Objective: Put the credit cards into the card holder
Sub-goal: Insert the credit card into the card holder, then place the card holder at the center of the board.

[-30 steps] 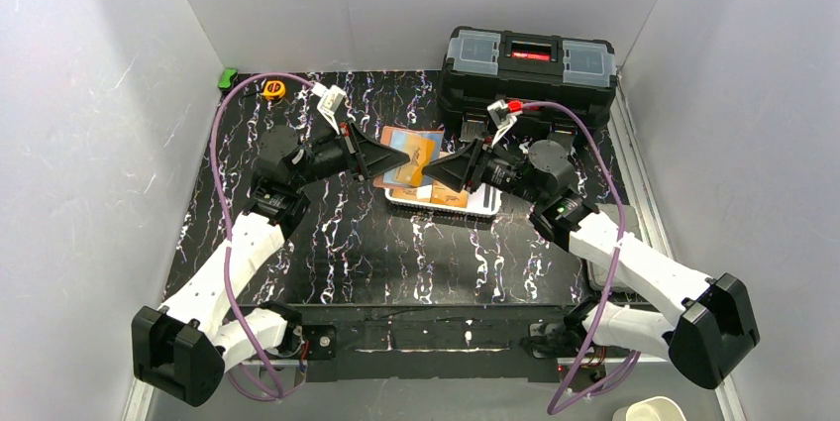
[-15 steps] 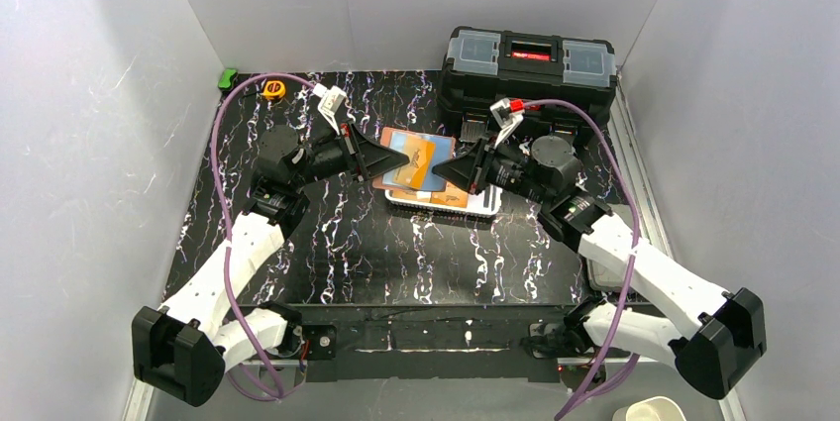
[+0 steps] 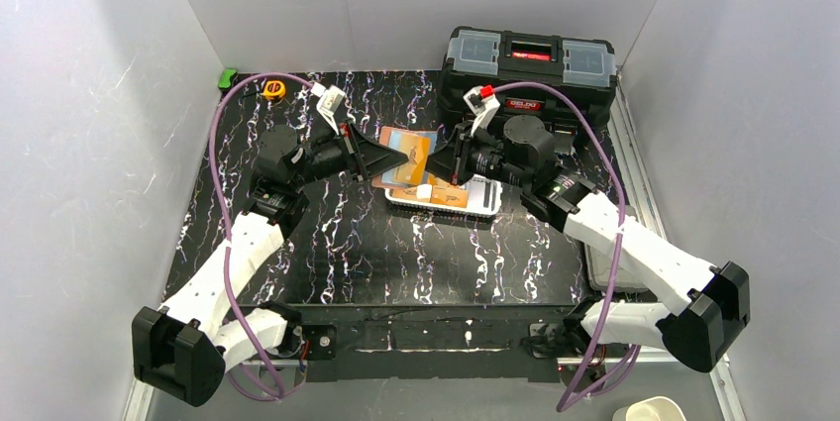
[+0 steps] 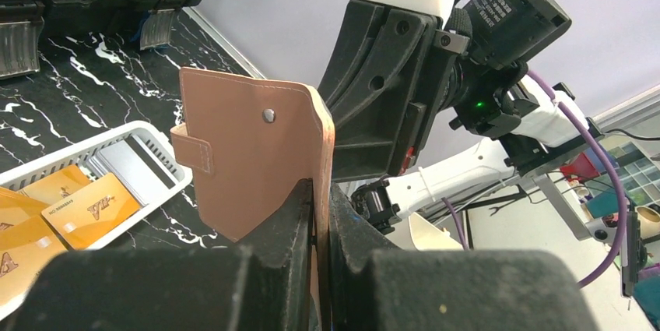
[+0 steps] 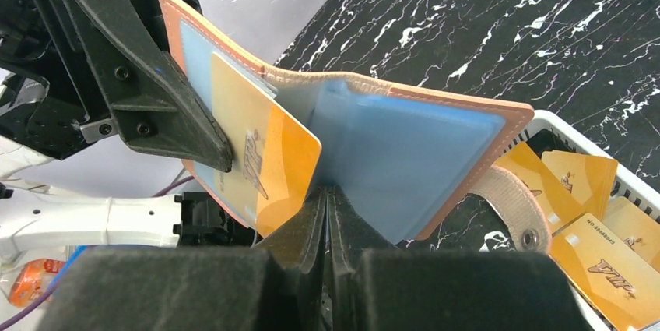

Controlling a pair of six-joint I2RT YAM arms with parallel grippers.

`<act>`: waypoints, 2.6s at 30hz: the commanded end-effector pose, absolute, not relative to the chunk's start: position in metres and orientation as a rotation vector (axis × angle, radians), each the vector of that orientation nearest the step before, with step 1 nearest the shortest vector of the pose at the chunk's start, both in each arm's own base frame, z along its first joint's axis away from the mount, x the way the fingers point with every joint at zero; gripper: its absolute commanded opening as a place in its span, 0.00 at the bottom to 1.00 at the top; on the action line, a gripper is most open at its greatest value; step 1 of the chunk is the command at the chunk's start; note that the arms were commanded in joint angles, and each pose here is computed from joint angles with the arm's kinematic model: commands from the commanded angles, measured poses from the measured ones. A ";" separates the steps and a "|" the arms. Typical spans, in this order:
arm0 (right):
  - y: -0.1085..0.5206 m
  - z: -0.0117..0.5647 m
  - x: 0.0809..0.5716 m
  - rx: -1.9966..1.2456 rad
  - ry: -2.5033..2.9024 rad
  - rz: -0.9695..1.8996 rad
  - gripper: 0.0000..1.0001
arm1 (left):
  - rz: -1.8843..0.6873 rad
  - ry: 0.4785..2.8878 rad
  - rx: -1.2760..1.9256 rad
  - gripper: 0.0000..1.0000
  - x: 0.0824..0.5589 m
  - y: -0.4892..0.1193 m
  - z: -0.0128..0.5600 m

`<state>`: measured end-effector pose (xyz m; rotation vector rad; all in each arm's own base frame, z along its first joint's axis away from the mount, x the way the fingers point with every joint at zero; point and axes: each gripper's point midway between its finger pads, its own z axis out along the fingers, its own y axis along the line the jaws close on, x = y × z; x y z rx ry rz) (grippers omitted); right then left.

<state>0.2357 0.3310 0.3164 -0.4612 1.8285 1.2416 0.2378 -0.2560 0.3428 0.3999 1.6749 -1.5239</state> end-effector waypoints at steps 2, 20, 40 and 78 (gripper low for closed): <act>0.342 0.334 0.228 -0.494 1.785 1.240 0.09 | -1.510 1.637 0.444 0.03 0.231 -0.255 0.349; 0.383 0.323 0.216 -0.554 1.885 1.258 0.07 | -1.417 1.797 0.400 0.15 0.237 -0.249 0.268; 0.285 0.249 0.212 -0.348 2.035 1.058 0.68 | -1.471 1.941 0.400 0.02 0.212 -0.245 0.201; 0.247 0.206 0.291 -0.057 2.210 0.956 0.98 | -1.069 2.376 0.458 0.98 0.187 -0.217 0.118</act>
